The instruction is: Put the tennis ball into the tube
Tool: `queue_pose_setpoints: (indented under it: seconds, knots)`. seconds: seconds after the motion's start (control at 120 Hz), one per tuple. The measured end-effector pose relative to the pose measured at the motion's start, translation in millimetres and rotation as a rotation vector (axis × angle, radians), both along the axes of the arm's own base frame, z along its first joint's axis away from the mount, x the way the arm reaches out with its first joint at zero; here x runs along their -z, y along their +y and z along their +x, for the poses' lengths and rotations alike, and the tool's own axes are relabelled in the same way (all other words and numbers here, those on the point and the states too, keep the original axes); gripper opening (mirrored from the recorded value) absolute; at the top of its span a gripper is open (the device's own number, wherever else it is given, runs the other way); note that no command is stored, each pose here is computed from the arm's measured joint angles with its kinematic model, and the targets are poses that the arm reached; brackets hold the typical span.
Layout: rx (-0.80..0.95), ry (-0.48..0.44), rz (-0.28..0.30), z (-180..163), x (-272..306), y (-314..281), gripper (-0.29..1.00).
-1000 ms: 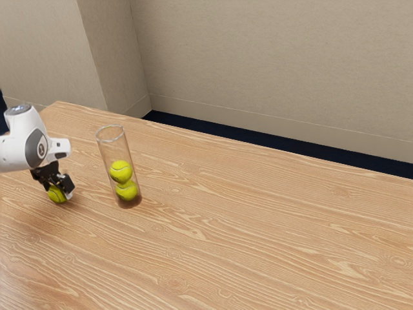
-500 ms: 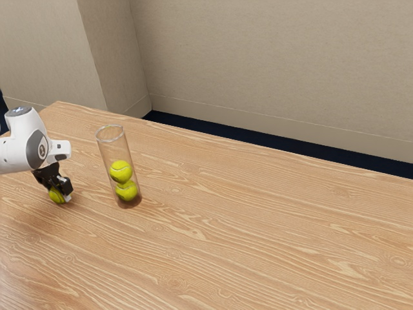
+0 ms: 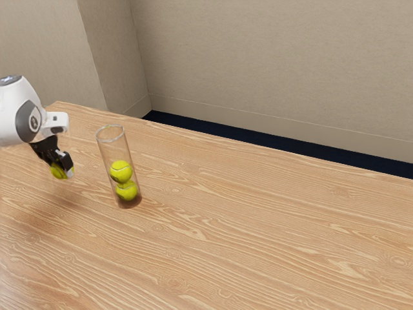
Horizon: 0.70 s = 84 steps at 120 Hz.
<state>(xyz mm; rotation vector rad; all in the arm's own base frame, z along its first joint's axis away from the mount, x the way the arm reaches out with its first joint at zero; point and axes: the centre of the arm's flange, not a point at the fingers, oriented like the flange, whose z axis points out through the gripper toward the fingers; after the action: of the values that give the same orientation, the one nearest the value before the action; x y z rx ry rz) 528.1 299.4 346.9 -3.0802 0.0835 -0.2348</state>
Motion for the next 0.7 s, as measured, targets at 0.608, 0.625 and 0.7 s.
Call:
queue_pose_setpoints:
  seconds: [0.608, 0.625, 0.7]
  knots:
    - [0.136, -0.073, 0.012, 11.4, -186.5, -143.1, 0.42]
    - [0.139, -0.072, 0.015, 13.5, -188.4, -147.0, 0.42]
    - [0.143, -0.063, 0.018, 21.5, -191.5, -160.5, 0.43]
